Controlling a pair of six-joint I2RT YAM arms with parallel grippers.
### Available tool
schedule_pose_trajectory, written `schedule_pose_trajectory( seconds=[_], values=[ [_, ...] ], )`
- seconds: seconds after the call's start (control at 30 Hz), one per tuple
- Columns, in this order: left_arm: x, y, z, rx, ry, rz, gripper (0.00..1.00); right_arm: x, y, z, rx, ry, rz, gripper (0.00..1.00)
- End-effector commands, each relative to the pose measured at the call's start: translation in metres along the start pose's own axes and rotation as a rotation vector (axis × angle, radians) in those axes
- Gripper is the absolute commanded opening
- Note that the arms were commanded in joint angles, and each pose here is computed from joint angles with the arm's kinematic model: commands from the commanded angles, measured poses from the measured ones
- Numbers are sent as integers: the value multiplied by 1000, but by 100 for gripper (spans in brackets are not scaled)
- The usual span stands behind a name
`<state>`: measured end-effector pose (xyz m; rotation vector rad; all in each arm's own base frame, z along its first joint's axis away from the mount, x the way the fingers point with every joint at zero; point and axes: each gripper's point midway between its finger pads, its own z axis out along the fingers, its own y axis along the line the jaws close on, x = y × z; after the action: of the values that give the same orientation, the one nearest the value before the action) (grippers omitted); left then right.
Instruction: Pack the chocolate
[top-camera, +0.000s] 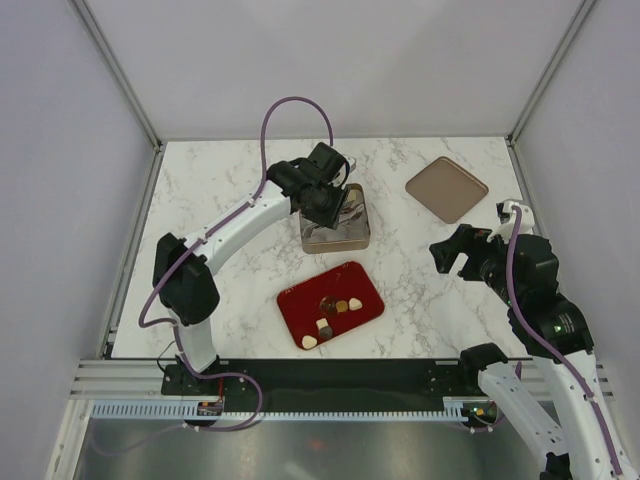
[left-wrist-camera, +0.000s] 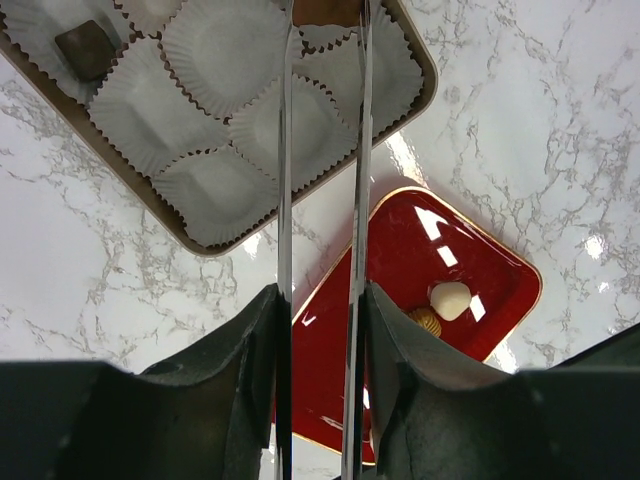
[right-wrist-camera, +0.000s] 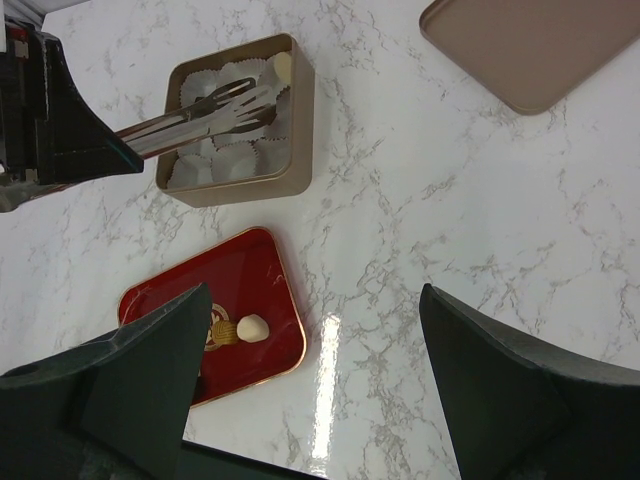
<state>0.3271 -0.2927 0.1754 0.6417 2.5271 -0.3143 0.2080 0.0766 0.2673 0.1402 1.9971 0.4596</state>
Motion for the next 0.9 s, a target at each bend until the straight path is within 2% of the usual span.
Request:
schedule_pose_trajectory(
  seconds=[0.0, 0.87],
  values=[
    [-21, -1, 0, 19, -66, 40, 43, -14, 2, 0, -2, -48, -15, 93],
    [-27, 2, 7, 11, -72, 44, 50, -15, 3, -1, -3, -53, -10, 93]
  ],
)
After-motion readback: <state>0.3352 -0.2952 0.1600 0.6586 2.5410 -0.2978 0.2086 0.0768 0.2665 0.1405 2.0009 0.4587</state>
